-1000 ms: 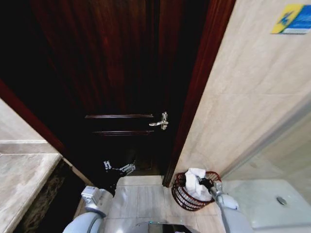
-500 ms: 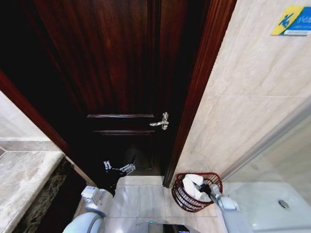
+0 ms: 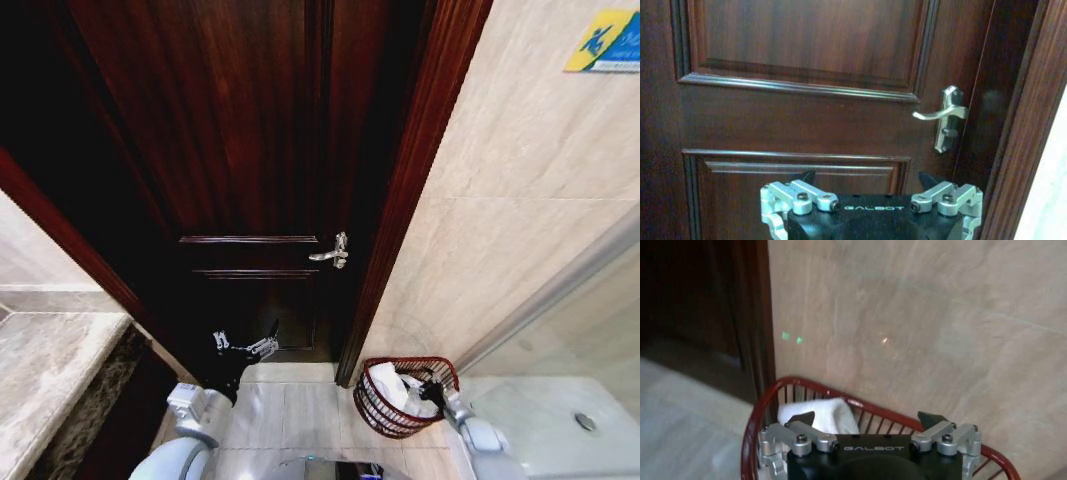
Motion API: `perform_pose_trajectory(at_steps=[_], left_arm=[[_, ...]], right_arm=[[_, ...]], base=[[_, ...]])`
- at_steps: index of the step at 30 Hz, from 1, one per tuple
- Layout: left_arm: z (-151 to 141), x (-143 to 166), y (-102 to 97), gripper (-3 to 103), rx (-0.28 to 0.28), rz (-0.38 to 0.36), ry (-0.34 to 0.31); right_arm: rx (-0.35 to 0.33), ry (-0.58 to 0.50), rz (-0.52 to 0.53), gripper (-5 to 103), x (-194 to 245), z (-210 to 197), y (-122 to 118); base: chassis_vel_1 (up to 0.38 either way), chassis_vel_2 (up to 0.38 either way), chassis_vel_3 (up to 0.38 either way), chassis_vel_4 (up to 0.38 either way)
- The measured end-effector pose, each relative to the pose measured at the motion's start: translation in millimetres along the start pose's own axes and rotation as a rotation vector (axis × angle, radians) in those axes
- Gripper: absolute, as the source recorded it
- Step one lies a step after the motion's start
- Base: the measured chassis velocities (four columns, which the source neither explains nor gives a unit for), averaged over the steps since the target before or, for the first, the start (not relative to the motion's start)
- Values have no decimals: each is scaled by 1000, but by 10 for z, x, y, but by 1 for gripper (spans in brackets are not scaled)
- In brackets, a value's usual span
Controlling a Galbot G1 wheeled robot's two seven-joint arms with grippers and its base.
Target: Discard the used towel into the hamper.
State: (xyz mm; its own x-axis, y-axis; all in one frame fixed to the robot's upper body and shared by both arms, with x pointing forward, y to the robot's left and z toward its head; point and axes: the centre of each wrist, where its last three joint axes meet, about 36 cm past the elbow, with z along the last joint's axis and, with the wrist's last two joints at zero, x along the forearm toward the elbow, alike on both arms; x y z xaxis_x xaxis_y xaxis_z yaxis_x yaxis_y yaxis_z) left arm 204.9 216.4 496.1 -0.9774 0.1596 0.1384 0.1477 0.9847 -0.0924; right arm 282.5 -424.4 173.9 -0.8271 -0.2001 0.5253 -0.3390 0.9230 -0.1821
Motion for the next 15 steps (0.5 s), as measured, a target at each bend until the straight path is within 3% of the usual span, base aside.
perform_pose_trajectory(at_steps=[3,6,15], left_arm=[[0,0,0,100,0,0,0],[0,0,0,100,0,0,0],[0,0,0,100,0,0,0]], right_arm=[[-113,-108,59,100,208,-103,209],[-163,-178,84,100,416,-292,319],[-238,-426,221,100,1013,-955,739]], base=[[0,0,0,0],[0,0,0,0],[0,0,0,0]])
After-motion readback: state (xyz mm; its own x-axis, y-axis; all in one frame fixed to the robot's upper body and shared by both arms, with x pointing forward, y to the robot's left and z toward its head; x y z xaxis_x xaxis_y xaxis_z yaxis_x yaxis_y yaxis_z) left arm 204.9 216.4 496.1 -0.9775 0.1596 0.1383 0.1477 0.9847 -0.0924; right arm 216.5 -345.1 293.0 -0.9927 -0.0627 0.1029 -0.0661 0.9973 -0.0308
